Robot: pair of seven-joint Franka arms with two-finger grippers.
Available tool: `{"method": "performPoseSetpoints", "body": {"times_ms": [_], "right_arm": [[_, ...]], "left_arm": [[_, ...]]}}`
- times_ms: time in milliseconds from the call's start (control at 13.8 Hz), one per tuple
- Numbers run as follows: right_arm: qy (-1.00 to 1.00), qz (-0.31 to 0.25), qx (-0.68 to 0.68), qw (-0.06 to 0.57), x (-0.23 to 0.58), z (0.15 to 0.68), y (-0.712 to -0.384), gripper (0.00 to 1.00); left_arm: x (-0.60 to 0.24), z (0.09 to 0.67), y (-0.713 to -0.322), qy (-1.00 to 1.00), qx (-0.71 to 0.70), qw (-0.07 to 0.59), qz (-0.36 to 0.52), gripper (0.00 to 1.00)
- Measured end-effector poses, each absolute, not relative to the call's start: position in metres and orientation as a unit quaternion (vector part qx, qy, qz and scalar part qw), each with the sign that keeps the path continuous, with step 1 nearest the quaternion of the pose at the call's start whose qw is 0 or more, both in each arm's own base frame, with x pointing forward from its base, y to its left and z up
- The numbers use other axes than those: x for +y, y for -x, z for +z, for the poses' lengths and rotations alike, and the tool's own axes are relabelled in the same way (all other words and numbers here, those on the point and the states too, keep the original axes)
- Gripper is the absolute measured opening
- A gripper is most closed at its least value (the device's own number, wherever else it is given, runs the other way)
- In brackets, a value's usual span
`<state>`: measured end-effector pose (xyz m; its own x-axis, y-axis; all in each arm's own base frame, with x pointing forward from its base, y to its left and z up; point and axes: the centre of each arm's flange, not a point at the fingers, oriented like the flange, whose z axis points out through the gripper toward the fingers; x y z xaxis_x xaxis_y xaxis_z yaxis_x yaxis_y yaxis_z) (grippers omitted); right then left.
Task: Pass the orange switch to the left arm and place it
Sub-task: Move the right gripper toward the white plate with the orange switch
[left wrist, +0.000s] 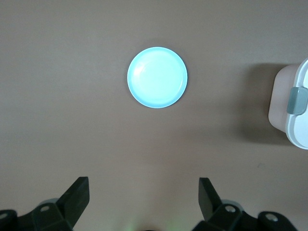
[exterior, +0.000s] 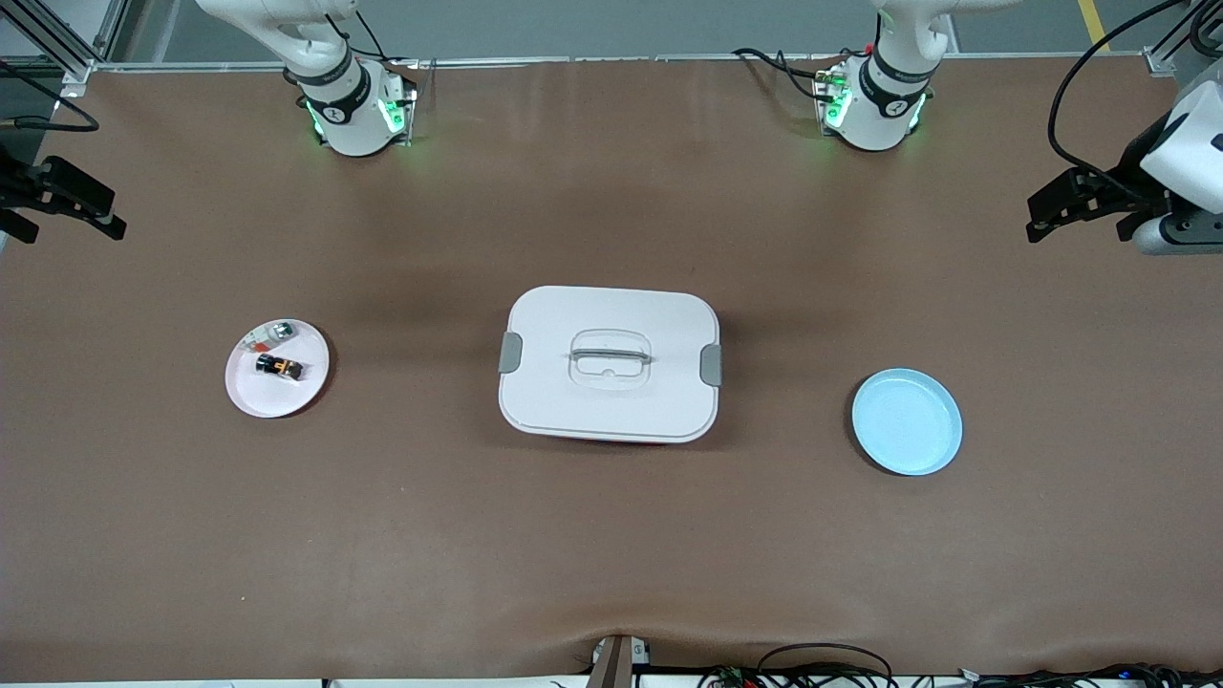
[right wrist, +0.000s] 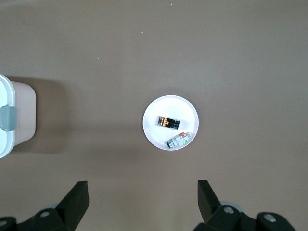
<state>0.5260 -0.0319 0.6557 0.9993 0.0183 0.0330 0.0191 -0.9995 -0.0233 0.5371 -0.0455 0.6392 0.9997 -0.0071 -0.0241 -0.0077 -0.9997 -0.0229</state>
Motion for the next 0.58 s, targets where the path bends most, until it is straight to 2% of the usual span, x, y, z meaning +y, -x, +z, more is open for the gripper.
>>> {"method": "performPoseSetpoints", "body": {"times_ms": [579], "right_arm": [[1.000,-0.004,-0.011,0.012,-0.0306,0.6457,-0.5309,1.00]], "left_arm": [[-0.0440,0.6445,-0.5373,1.000,0.002,0.011,0.006,1.00]]}}
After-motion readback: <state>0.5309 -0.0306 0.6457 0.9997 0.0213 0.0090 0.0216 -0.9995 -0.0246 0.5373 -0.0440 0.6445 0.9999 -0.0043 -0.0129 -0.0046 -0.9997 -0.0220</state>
